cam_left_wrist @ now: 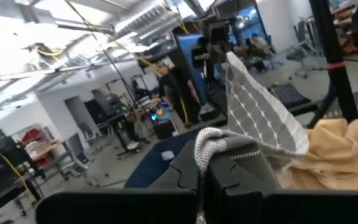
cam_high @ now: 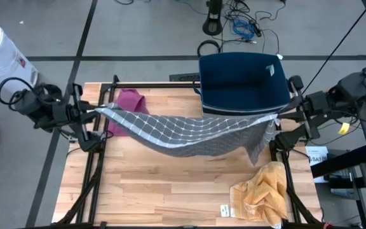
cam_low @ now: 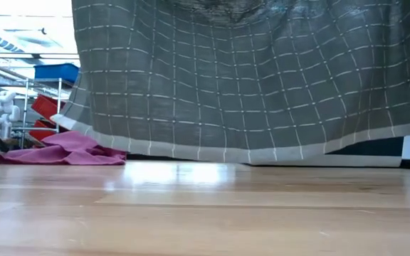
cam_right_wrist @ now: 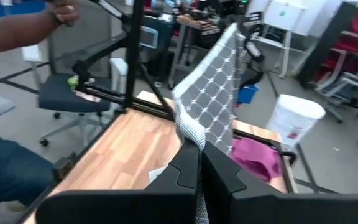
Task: Fold towel
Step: Fold the gray checkered towel
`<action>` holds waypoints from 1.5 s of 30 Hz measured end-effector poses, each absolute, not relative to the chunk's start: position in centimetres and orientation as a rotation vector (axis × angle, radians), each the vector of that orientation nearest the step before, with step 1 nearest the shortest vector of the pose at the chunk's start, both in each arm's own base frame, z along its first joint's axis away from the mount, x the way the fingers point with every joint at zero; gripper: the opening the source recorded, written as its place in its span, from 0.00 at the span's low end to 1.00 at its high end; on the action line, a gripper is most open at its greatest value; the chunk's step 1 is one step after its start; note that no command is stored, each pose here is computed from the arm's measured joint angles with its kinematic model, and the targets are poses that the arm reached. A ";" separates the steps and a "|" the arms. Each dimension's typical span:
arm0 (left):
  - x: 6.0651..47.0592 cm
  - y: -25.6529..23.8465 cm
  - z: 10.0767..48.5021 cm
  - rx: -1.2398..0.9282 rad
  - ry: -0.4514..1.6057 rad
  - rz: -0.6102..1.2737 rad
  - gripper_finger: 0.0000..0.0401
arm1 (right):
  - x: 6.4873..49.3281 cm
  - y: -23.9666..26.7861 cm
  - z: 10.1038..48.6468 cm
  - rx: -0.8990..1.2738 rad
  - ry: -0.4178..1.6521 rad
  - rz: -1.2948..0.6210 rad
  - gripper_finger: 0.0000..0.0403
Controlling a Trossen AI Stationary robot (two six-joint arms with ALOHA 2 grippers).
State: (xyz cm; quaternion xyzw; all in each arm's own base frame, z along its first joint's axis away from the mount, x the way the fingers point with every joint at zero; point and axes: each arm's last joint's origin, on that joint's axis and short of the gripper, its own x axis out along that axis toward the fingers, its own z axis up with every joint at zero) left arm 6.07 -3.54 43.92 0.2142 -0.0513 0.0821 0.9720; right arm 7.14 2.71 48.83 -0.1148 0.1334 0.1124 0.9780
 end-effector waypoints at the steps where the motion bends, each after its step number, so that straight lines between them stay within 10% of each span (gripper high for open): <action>1: 6.0 -3.6 43.9 0.427 -0.106 0.148 0.00 | 7.2 2.8 48.8 -0.228 0.270 0.239 0.00; 23: 4.8 -11.4 45.4 0.636 -0.295 -0.198 0.00 | 10.4 5.7 49.5 -0.391 0.151 0.522 0.00; 45: 9.8 -7.5 43.8 0.350 0.122 0.670 0.00 | 10.4 4.3 45.4 -0.271 0.657 -0.028 0.00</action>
